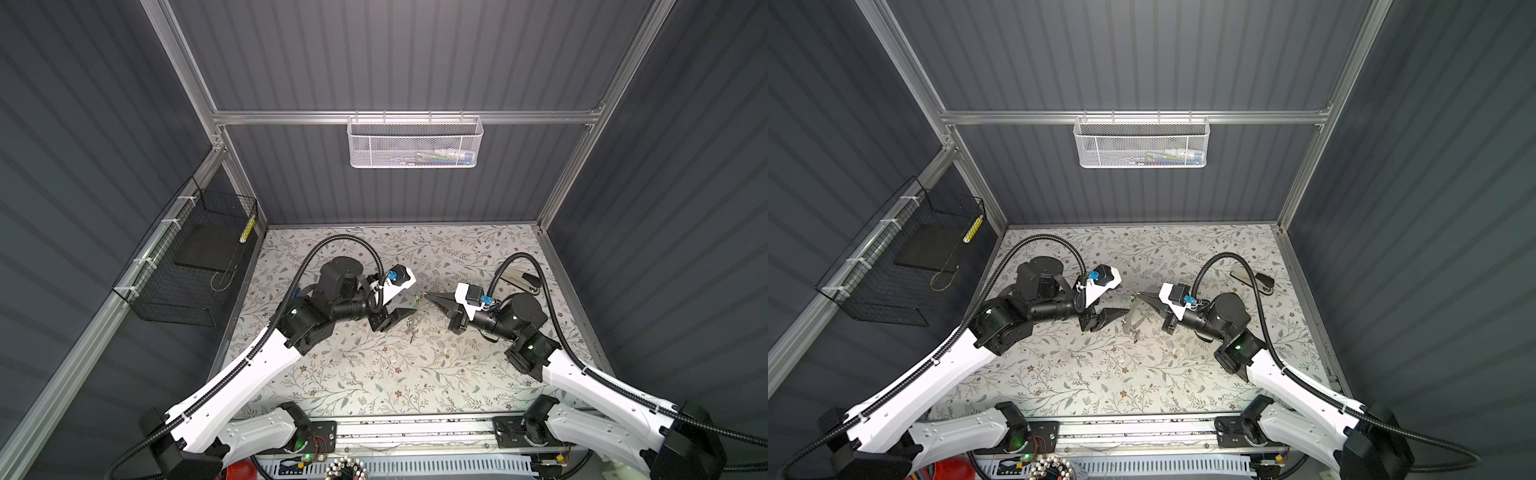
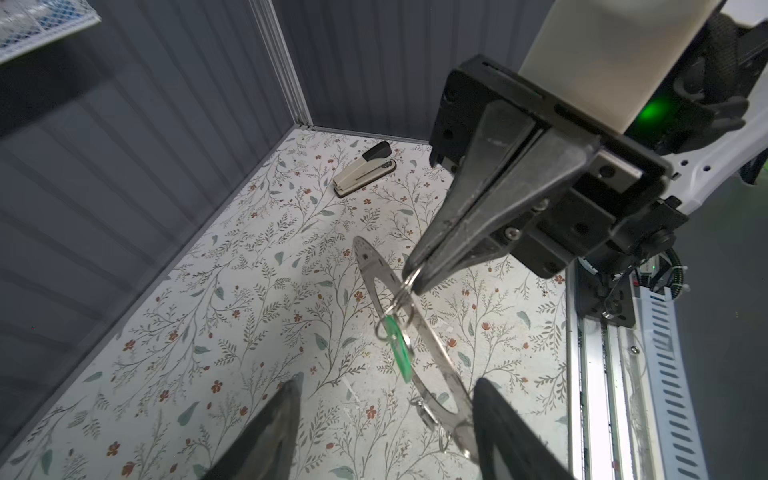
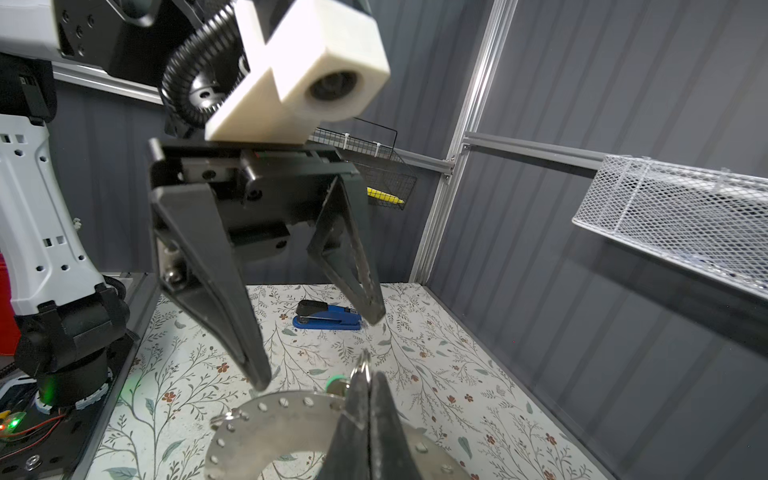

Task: Put the keys on the keyring

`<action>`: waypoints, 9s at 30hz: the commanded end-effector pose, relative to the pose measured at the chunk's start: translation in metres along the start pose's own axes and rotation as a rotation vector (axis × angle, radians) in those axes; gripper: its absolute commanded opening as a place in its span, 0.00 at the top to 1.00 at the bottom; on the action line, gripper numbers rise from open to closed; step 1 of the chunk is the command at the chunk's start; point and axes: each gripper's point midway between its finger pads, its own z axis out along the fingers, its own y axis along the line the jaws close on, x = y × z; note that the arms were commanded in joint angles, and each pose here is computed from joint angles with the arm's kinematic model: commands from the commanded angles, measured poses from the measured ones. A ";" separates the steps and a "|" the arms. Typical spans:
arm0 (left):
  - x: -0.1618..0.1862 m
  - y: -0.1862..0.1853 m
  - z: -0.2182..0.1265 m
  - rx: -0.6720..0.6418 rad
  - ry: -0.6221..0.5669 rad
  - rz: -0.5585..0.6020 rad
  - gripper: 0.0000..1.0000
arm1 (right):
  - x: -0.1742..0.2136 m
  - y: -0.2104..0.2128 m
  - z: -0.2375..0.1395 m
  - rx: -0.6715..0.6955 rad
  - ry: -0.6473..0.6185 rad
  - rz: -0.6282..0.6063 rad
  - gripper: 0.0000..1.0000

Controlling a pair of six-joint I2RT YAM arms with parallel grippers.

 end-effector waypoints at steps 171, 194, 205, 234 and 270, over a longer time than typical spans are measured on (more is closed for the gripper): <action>0.090 -0.015 0.036 0.195 0.902 0.022 1.00 | 0.086 0.024 -0.021 0.091 0.117 -0.050 0.69; 0.077 -0.035 0.051 0.305 0.835 -0.032 1.00 | 0.086 0.044 -0.003 -0.034 0.128 0.095 0.75; 0.067 -0.044 0.051 0.331 0.806 0.010 1.00 | 0.092 0.040 0.001 -0.013 0.147 0.127 0.81; 0.046 -0.055 0.046 0.348 0.712 0.144 0.93 | 0.081 0.041 -0.002 -0.033 0.098 0.150 1.00; 0.022 -0.015 0.020 -0.006 -0.063 -0.077 0.53 | -0.014 -0.001 0.011 -0.041 -0.237 0.184 1.00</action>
